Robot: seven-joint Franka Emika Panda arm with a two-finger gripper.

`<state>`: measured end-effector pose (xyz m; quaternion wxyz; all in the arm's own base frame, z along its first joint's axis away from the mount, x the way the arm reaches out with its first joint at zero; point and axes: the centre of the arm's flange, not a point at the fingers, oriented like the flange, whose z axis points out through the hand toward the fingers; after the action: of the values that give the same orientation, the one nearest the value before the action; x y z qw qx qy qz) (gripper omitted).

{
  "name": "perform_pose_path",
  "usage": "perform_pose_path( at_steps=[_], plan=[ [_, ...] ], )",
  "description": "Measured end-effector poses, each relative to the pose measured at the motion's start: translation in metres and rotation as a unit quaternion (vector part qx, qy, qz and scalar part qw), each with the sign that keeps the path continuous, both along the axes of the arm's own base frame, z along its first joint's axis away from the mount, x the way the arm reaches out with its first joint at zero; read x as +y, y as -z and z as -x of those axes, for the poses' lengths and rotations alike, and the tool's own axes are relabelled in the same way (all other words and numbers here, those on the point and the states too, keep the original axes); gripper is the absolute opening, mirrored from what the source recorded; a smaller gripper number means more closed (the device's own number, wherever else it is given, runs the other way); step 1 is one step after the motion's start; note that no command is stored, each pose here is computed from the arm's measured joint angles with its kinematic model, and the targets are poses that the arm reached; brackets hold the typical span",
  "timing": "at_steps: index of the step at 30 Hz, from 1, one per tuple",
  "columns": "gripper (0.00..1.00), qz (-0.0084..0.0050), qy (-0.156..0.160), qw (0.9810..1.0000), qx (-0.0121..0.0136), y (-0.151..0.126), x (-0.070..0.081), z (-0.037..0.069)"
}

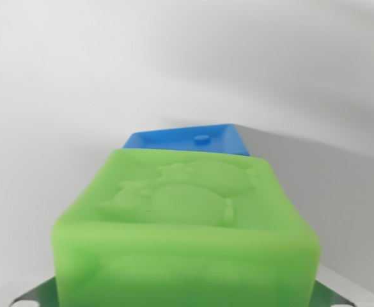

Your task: Stack cube

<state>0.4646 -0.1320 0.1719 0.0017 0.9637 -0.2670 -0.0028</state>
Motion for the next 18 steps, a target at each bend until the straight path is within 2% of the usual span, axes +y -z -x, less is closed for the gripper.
perform_pose_path(
  at_steps=[7, 8, 18],
  plan=[
    [0.0, -0.0001, 0.0, 1.0, 0.0002, 0.0028, 0.0, -0.0001],
    [1.0, -0.0001, 0.0, 1.0, 0.0002, 0.003, 0.0, -0.0001],
    [1.0, -0.0001, 0.0, 1.0, -0.0002, 0.0029, -0.0001, -0.0003]
  ],
)
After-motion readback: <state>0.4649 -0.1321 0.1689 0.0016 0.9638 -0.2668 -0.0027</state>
